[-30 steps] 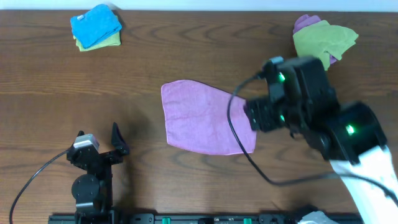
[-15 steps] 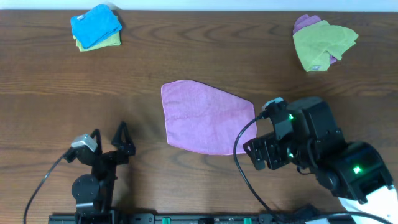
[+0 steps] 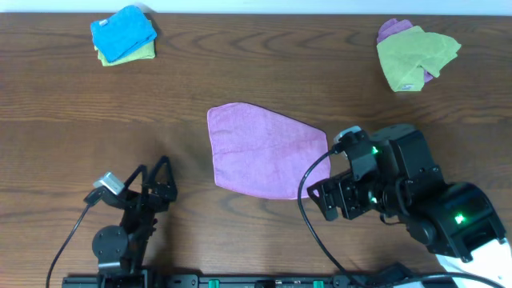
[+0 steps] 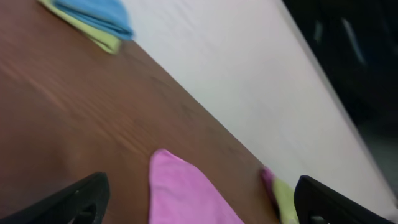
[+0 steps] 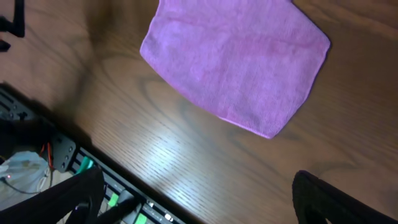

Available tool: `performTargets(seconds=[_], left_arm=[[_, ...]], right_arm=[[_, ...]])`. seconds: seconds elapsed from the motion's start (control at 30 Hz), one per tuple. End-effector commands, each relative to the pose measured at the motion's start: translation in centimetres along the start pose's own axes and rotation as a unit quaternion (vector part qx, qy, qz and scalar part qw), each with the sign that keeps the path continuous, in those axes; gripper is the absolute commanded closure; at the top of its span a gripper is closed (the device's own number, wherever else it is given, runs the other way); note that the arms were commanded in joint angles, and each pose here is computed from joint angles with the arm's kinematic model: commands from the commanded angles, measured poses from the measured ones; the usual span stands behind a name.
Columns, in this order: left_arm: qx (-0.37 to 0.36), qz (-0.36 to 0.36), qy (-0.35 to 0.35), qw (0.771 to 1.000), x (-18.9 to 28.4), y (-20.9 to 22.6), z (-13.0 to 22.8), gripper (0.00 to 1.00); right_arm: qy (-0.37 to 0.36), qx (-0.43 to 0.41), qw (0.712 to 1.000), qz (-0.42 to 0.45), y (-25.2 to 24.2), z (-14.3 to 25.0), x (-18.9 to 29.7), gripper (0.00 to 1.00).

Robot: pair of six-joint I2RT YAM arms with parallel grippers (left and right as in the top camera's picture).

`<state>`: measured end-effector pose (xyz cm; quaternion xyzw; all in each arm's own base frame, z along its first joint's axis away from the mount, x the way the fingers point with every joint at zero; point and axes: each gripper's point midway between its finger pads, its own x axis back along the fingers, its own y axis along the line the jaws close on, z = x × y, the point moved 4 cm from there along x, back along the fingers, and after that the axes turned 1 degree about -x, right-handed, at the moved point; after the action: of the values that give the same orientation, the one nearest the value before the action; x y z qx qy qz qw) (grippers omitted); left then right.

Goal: Fold the cloth
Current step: 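Reach the left gripper to the purple cloth's upper-left corner and grasp it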

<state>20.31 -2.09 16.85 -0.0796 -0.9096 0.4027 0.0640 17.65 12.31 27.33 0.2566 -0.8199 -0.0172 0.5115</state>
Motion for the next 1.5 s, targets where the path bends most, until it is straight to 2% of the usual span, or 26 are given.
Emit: performTargets(seconds=[0.0, 0.2, 0.5, 0.7, 0.73, 0.77, 0.83, 0.87, 1.03, 1.13, 1.23, 1.3, 1.4, 1.47], left_arm=[[-0.007, 0.05, 0.045, 0.998, -0.1, -1.2, 1.6, 0.04], [-0.018, 0.044, 0.071, 0.996, -0.8, -1.9, 2.4, 0.04], [-0.105, 0.012, 0.192, 0.976, -5.3, -5.1, 2.5, 0.03], [-0.151, -0.025, 0.29, 0.945, -11.3, -5.7, 3.6, 0.0], [-0.162, -0.031, 0.309, 0.937, -12.5, -5.9, 4.0, 0.0], [-0.168, -0.035, 0.32, 0.932, -13.2, -5.9, 4.1, 0.05], [-0.187, -0.047, 0.349, 0.917, -15.2, -6.0, 4.7, 0.06], [-0.201, -0.056, 0.365, 0.907, -16.3, -6.0, 5.0, 0.06], [-0.254, -0.096, 0.409, 0.871, -19.8, -5.8, 6.3, 0.1], [-0.275, -0.134, 0.419, 0.855, -21.1, -5.0, 7.1, 0.16], [-0.285, -0.156, 0.428, 0.843, -21.6, -4.2, 7.9, 0.42], [-0.286, -0.167, 0.434, 0.838, -21.6, -3.5, 8.3, 0.53], [-0.283, -0.182, 0.452, 0.826, -20.8, -2.8, 8.7, 0.53], [-0.28, -0.192, 0.467, 0.816, -20.1, -2.4, 8.9, 0.59]], right_arm=[[-0.009, 0.006, 1.0, 0.006, -0.3, -0.6, -0.2, 0.03], [-0.014, 0.024, 1.0, 0.006, -0.5, -2.0, -1.4, 0.03], [-0.012, 0.023, 1.0, 0.016, -1.5, -3.3, -2.8, 0.04], [-0.019, -0.011, 0.999, 0.035, -3.4, -3.2, -1.9, 0.11], [-0.018, -0.022, 0.999, 0.041, -3.9, -3.0, -1.7, 0.14], [-0.017, -0.03, 0.998, 0.045, -4.3, -2.9, -1.6, 0.17], [-0.017, -0.047, 0.997, 0.052, -5.0, -2.6, -1.2, 0.32], [-0.018, -0.057, 0.997, 0.054, -5.4, -2.4, -0.9, 0.34], [-0.03, -0.073, 0.995, 0.053, -5.4, -1.8, 0.3, 0.35], [-0.042, -0.084, 0.993, 0.072, -5.6, -1.2, 1.2, 0.36], [-0.054, -0.102, 0.99, 0.087, -5.8, 0.1, 1.5, 0.39], [-0.062, -0.116, 0.988, 0.085, -5.9, 1.0, 1.2, 0.41], [-0.077, -0.147, 0.983, 0.081, -6.2, 2.0, 0.1, 0.43], [-0.081, -0.16, 0.981, 0.079, -6.5, 2.6, -0.8, 0.44]])
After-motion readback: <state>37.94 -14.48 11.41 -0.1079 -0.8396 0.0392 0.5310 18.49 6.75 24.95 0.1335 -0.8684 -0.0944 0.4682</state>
